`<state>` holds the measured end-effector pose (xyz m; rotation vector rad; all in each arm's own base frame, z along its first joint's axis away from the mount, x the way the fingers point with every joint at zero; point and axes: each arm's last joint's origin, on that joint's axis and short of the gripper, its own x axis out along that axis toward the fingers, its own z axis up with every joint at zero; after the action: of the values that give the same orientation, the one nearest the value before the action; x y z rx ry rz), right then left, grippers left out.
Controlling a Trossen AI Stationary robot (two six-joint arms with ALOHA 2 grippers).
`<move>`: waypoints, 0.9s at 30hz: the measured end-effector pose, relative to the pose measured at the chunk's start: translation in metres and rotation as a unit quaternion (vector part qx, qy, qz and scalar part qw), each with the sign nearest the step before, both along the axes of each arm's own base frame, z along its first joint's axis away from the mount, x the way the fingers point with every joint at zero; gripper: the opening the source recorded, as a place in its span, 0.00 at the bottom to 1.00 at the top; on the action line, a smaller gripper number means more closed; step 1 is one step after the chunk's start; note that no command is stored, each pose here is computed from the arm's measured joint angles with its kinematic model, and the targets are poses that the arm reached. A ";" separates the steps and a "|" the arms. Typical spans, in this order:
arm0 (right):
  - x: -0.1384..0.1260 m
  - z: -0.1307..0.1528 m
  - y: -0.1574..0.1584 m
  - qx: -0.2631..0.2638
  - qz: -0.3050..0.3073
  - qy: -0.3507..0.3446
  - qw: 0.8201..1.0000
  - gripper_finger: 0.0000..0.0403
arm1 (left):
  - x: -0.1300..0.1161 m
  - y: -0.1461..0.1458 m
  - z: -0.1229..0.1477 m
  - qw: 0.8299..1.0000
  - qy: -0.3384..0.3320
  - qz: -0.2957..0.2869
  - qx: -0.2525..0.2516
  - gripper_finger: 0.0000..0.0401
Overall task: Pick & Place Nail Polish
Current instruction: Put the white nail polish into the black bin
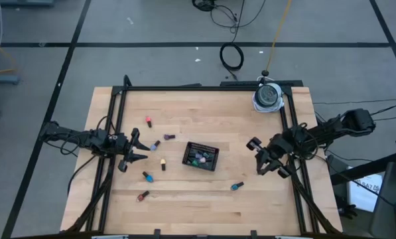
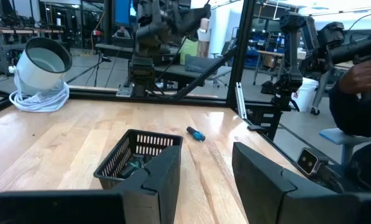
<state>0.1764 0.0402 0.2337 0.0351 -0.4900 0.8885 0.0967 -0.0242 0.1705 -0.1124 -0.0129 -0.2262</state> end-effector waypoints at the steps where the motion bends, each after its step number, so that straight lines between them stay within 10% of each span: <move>1: 0.000 0.001 0.001 -0.002 0.000 -0.005 1.000 0.12 | 0.000 0.000 0.000 1.000 0.000 0.000 0.000 0.36; 27: 0.004 -0.002 0.001 0.005 -0.043 0.013 0.999 0.12 | 0.000 0.000 0.000 1.000 0.000 0.000 0.000 0.36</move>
<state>0.1801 0.0415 0.2321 0.0343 -0.4692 0.8002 0.0966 -0.0242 0.1706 -0.1125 -0.0136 -0.2263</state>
